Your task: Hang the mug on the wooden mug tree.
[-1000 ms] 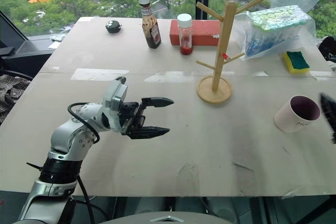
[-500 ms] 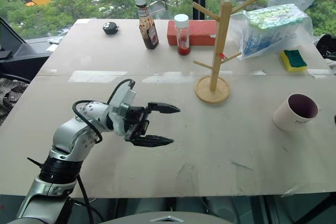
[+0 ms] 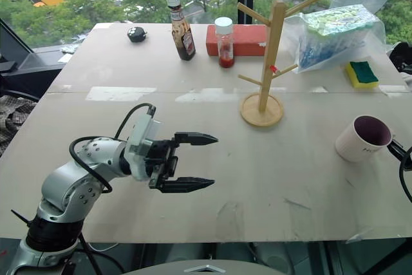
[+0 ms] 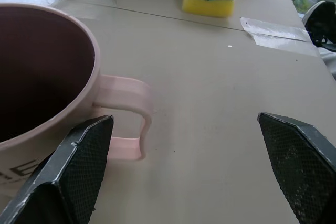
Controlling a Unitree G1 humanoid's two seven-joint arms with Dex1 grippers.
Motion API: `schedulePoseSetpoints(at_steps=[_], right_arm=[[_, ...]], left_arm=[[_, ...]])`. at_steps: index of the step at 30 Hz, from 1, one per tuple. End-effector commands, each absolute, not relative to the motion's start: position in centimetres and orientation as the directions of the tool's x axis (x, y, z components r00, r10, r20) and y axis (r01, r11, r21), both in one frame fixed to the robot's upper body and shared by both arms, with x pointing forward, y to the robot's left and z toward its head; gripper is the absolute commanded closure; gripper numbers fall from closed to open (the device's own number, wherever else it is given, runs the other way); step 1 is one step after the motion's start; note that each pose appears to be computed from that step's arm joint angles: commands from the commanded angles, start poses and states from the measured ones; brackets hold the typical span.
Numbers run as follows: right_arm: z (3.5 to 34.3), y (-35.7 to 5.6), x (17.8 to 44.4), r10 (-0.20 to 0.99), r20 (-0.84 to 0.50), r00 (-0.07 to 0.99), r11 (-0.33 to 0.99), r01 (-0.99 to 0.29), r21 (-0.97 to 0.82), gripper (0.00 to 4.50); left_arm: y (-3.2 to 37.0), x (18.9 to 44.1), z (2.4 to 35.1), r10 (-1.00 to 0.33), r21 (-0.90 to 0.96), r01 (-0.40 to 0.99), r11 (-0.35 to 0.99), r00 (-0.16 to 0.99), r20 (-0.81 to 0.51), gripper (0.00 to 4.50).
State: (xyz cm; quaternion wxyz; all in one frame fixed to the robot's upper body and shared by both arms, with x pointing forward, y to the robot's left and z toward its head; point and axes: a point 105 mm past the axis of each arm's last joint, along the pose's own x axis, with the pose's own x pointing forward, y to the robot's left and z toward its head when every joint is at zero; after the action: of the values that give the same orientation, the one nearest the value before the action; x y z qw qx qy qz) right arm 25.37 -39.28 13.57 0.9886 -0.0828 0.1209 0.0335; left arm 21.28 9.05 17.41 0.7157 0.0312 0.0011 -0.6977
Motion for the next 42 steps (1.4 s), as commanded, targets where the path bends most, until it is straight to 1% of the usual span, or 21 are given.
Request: schedulePoseSetpoints(at_steps=[1, 4, 8, 11, 15, 17, 20, 21, 22, 24, 25, 27, 28, 33, 36, 38, 42], right_arm=[[14.0, -39.0, 26.1, 0.065, -0.220, 0.973, 0.984, -0.099, -0.148, 0.04], [13.3, -38.5, 27.0, 0.094, -0.206, 0.974, 0.989, -0.114, -0.090, 0.04], [12.0, -38.0, 28.2, 0.108, -0.207, 0.972, 0.991, -0.123, -0.060, 0.04], [11.4, -37.6, 29.2, 0.118, -0.185, 0.976, 0.992, -0.125, -0.030, 0.04], [10.6, -37.0, 30.1, 0.146, -0.190, 0.971, 0.988, -0.154, -0.030, 0.04], [10.6, -36.8, 30.6, 0.154, -0.171, 0.973, 0.987, -0.161, -0.023, 0.04], [10.8, -36.1, 31.4, 0.196, -0.146, 0.970, 0.980, -0.198, -0.001, 0.83], [10.7, -35.7, 31.6, 0.222, -0.139, 0.965, 0.975, -0.223, 0.011, 1.23], [10.7, -35.3, 31.7, 0.243, -0.135, 0.961, 0.970, -0.242, 0.020, 1.83], [10.5, -34.7, 31.8, 0.275, -0.125, 0.953, 0.961, -0.273, 0.034, 2.88], [10.5, -34.4, 31.9, 0.291, -0.117, 0.950, 0.957, -0.288, 0.042, 3.23], [10.6, -34.1, 31.9, 0.309, -0.104, 0.945, 0.951, -0.306, 0.044, 4.21], [10.7, -34.1, 31.8, 0.312, -0.097, 0.945, 0.950, -0.310, 0.043, 4.36], [11.9, -33.9, 31.4, 0.318, -0.036, 0.947, 0.948, -0.317, 0.027, 4.36], [13.2, -33.1, 31.0, 0.344, -0.007, 0.939, 0.939, -0.344, -0.027, 4.36], [14.7, -32.2, 30.8, 0.366, 0.023, 0.930, 0.928, -0.363, -0.083, 4.36], [18.9, -28.2, 30.5, 0.482, 0.070, 0.873, 0.859, -0.455, -0.235, 4.36]], left_arm=[[9.3, 20.6, 18.4, -0.999, 0.082, 0.996, 0.025, 0.028, -0.034, 0.00], [9.2, 20.5, 18.5, -0.999, 0.081, 0.996, 0.041, 0.043, -0.033, 0.00], [9.4, 21.0, 18.6, -0.998, 0.079, 0.996, 0.049, 0.052, -0.034, 0.00], [9.7, 21.4, 18.8, -0.997, 0.080, 0.995, 0.061, 0.064, -0.033, 0.00], [10.1, 21.7, 18.8, -0.996, 0.082, 0.994, 0.076, 0.079, -0.036, 0.00], [10.3, 21.8, 18.8, -0.995, 0.081, 0.993, 0.085, 0.088, -0.036, 0.00], [10.6, 21.7, 18.7, -0.995, 0.080, 0.993, 0.091, 0.094, -0.037, 0.00], [10.7, 21.7, 18.7, -0.994, 0.080, 0.992, 0.095, 0.098, -0.037, 0.00], [10.8, 21.6, 18.7, -0.994, 0.080, 0.992, 0.099, 0.102, -0.038, 0.00], [10.9, 21.6, 18.6, -0.993, 0.081, 0.991, 0.109, 0.112, -0.036, 0.00], [11.0, 21.6, 18.6, -0.992, 0.079, 0.990, 0.116, 0.119, -0.032, 0.00], [11.1, 21.6, 18.6, -0.992, 0.076, 0.989, 0.125, 0.127, -0.027, 0.00], [11.1, 21.5, 18.5, -0.991, 0.075, 0.989, 0.126, 0.129, -0.027, 0.00], [11.4, 21.6, 18.2, -0.989, 0.064, 0.988, 0.144, 0.145, -0.019, 0.00], [11.4, 21.9, 18.2, -0.988, 0.057, 0.986, 0.156, 0.156, -0.005, 0.00], [11.5, 22.2, 18.2, -0.985, 0.047, 0.984, 0.171, 0.171, 0.011, 0.00], [12.2, 23.4, 18.3, -0.972, 0.053, 0.971, 0.235, 0.233, 0.031, 0.00]])
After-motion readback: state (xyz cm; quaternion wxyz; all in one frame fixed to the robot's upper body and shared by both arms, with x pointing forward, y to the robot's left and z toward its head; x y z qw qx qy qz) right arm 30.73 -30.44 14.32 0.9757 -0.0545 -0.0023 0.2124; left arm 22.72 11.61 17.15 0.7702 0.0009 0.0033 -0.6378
